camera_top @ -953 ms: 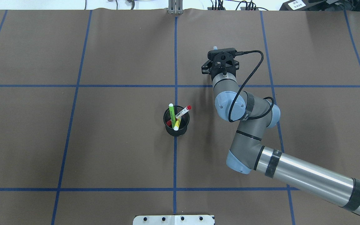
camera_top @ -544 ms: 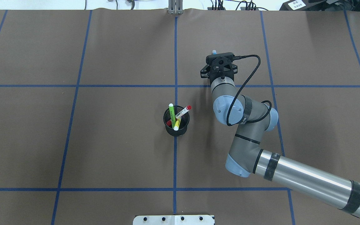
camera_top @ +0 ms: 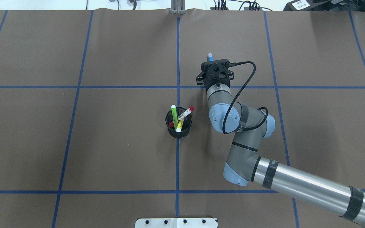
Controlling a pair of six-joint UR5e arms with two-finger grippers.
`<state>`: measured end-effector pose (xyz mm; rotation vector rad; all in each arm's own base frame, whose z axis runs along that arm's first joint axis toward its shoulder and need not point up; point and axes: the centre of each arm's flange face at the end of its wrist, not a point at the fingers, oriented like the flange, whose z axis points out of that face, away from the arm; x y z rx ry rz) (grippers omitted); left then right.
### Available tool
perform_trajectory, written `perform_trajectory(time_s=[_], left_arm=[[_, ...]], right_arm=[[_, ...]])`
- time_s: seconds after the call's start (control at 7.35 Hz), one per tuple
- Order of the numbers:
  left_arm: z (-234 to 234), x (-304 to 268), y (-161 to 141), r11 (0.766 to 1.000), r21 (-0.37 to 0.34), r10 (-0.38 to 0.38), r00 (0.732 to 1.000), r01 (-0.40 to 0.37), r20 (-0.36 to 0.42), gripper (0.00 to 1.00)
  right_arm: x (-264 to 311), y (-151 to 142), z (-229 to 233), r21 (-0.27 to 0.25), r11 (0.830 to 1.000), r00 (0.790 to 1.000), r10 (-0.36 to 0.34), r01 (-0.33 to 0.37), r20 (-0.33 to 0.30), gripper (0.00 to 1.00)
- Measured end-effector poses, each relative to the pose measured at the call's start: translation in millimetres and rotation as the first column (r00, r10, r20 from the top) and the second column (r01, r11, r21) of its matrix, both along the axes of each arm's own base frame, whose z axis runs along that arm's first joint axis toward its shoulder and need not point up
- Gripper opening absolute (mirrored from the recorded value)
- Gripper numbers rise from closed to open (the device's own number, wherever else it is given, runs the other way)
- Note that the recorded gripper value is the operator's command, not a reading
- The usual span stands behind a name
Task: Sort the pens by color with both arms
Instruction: 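Lay the blue pen on the table farther from the robot, open right gripper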
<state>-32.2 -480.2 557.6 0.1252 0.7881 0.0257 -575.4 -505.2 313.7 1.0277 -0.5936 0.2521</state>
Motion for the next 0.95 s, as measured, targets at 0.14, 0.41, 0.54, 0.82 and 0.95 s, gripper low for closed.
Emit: perform_trajectory(time_s=[0.14,0.41,0.54,0.82,0.95], left_arm=[[0,0,0,1.000,0.001,0.000,1.000,0.000,0.000,1.00],[0,0,0,1.000,0.000,0.000,1.000,0.000,0.000,1.00],[-2,0,-1,1.000,0.003,0.000,1.000,0.000,-0.001,1.00],[-17,3,-12,0.999,-0.013,-0.041,0.999,0.041,-0.012,1.00],[-36,13,-23,0.996,-0.039,-0.083,0.996,0.082,-0.025,1.00]], right_arm=[[-5,1,-1,0.001,1.000,1.000,0.001,-0.001,-0.004,0.63],[-8,0,-8,0.005,1.000,1.000,0.002,-0.002,0.002,0.98],[-9,0,-14,0.008,1.000,1.000,0.001,-0.001,0.013,0.98],[1,2,-35,0.014,0.999,0.997,-0.033,0.032,0.070,0.99],[18,2,-49,0.012,0.997,0.991,-0.076,0.075,0.114,0.99]])
